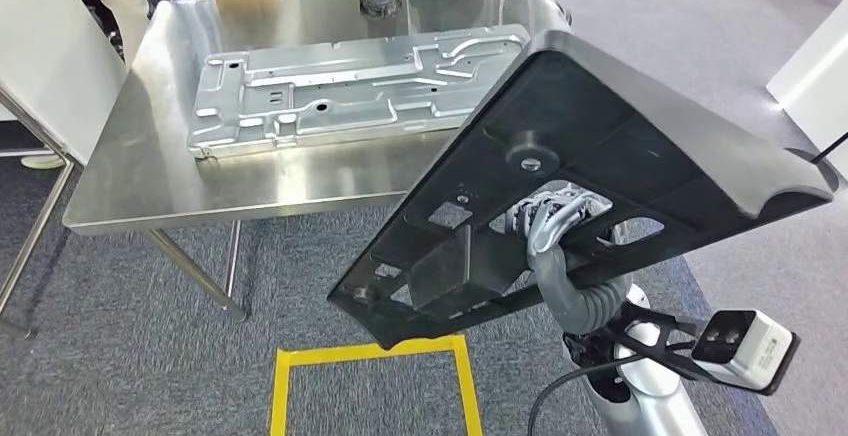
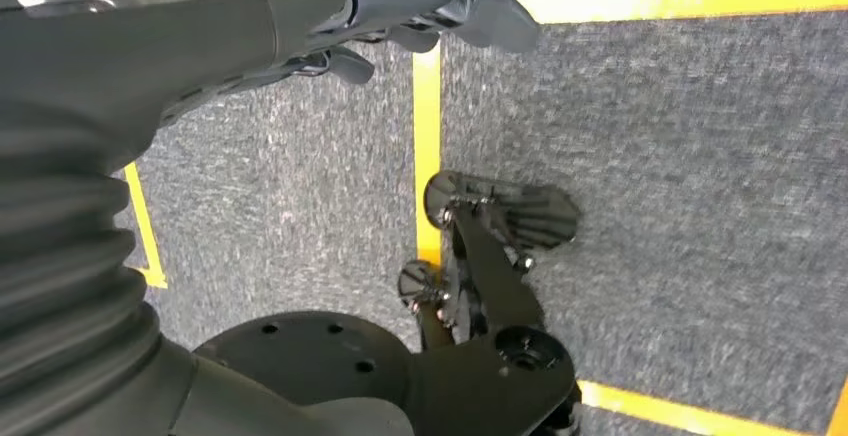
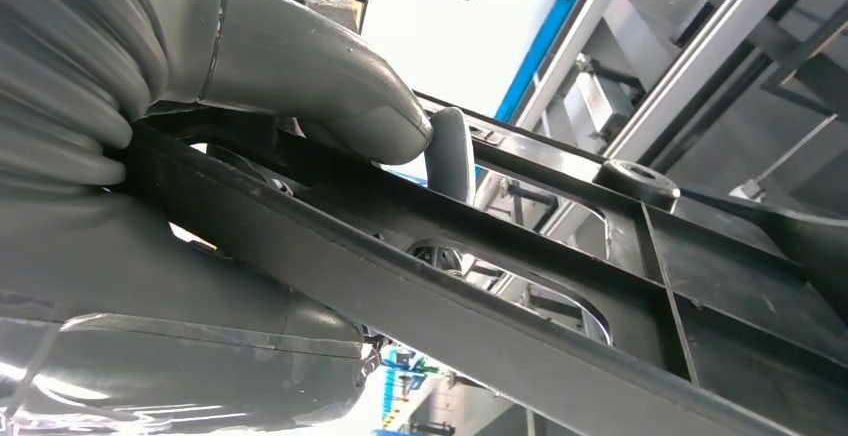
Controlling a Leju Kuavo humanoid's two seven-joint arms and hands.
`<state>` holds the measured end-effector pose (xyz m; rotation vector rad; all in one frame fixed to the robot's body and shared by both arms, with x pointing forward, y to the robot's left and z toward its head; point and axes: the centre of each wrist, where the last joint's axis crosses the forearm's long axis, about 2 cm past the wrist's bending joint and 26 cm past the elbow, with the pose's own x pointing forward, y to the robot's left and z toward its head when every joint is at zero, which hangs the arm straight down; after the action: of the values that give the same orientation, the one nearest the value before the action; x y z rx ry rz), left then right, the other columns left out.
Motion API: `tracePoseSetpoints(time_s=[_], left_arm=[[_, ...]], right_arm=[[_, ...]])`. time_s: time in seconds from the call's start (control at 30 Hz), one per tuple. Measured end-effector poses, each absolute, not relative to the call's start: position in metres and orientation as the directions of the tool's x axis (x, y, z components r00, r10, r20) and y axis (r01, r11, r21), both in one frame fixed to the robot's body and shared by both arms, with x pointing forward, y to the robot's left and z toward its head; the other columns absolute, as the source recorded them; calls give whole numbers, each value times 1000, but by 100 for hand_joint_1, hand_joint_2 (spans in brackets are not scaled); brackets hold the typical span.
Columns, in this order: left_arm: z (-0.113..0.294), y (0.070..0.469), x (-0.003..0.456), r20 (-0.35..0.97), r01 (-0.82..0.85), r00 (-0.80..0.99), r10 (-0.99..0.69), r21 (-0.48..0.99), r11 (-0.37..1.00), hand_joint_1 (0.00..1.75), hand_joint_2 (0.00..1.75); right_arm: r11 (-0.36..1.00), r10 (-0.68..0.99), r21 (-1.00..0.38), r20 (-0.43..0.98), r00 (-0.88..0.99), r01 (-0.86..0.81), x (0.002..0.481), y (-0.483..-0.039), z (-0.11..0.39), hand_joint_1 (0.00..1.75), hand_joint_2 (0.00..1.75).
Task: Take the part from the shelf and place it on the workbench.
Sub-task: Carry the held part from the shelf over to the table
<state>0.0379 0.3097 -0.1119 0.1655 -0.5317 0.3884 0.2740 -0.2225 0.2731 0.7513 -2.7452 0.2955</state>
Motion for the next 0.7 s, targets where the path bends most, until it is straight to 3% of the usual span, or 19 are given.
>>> tracePoseSetpoints(time_s=[0.7], left_arm=[[-111,309,43,529,-397,789,313,50,916,0,175]], right_arm=[[850,-455,-117,330,-827,-514,279,-217,274,175,175]])
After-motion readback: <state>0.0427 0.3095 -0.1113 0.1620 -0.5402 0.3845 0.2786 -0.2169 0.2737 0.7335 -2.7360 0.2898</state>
